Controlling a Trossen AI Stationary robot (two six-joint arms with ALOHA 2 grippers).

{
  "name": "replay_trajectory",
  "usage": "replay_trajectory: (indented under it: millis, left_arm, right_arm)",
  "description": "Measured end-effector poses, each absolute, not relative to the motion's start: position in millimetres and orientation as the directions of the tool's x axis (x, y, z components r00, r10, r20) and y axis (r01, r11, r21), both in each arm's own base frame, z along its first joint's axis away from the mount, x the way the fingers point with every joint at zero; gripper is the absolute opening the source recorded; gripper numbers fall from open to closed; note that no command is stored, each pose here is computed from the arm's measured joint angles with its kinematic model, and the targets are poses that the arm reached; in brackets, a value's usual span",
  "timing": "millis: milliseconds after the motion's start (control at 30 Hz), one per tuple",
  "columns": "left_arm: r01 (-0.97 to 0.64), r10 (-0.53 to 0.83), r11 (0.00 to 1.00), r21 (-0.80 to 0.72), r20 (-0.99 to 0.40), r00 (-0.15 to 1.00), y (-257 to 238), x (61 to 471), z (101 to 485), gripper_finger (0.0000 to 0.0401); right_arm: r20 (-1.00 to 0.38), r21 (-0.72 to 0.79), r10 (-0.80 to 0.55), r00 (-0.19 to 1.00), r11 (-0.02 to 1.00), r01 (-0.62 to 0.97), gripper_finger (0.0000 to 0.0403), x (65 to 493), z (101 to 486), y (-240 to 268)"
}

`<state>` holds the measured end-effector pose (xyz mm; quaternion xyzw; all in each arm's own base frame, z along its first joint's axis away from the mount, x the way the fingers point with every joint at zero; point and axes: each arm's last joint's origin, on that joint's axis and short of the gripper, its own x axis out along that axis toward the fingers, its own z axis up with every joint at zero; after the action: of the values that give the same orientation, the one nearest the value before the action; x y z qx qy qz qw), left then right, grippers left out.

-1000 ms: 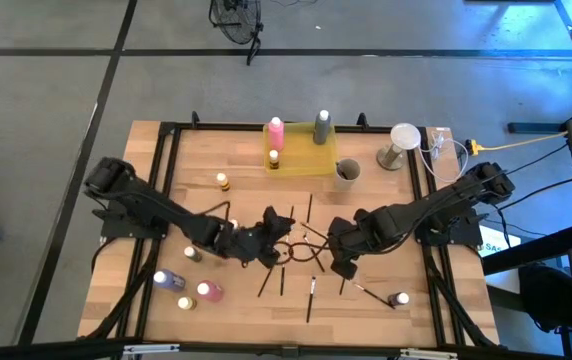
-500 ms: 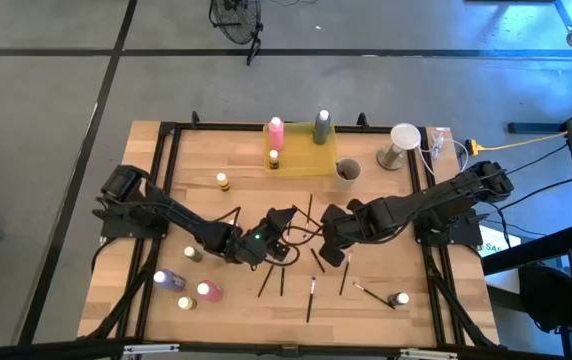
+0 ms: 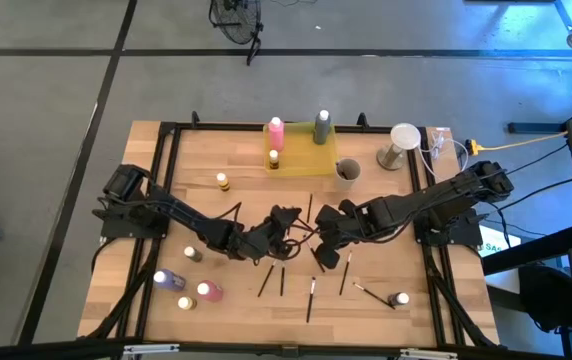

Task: Pick & Place Paint Supplies
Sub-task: Put the silver paint brush into the white cup

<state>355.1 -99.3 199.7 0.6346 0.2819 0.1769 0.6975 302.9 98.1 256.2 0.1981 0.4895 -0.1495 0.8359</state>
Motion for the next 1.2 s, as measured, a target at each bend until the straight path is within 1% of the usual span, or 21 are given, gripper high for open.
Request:
replay_trajectory:
  millis: [133, 467, 600, 767, 867, 967, 1067, 1200]
  left_arm:
    - [0.113, 0.600, 0.133, 0.985, -0.170, 0.782, -99, 355, 200, 0.0158]
    - [0.118, 0.590, 0.134, 0.984, -0.175, 0.788, -100, 355, 199, 0.0055]
    - [0.152, 0.589, 0.117, 0.982, -0.191, 0.785, -100, 354, 196, 0.0017]
    - [0.131, 0.592, 0.149, 0.980, -0.194, 0.782, -100, 354, 195, 0.0012]
    - [0.136, 0.598, 0.150, 0.979, -0.199, 0.777, -100, 353, 194, 0.0010]
    - [0.100, 0.600, 0.177, 0.979, -0.188, 0.778, -100, 354, 198, 0.0008]
    - [0.097, 0.604, 0.191, 0.977, -0.194, 0.773, -100, 354, 197, 0.0008]
    - [0.066, 0.614, 0.223, 0.973, -0.193, 0.765, -99, 353, 197, 0.0008]
  right_arm:
    - [-0.878, 0.185, -0.056, 0.476, 0.877, 0.443, 0.0000, 303, 256, 98]
    - [-0.878, 0.182, -0.053, 0.476, 0.883, 0.434, 0.0000, 303, 256, 98]
    - [-0.876, 0.185, -0.051, 0.480, 0.883, 0.432, 0.0000, 303, 258, 98]
    - [-0.874, 0.177, -0.049, 0.484, 0.895, 0.410, 0.0002, 303, 258, 98]
    - [-0.870, 0.169, -0.047, 0.491, 0.907, 0.385, 0.0014, 304, 258, 99]
    - [-0.866, 0.170, -0.045, 0.499, 0.911, 0.377, 0.0035, 305, 258, 99]
    - [-0.867, 0.165, -0.046, 0.497, 0.913, 0.373, 0.0062, 304, 262, 98]
    - [-0.869, 0.143, -0.044, 0.492, 0.930, 0.337, 0.0104, 302, 286, 100]
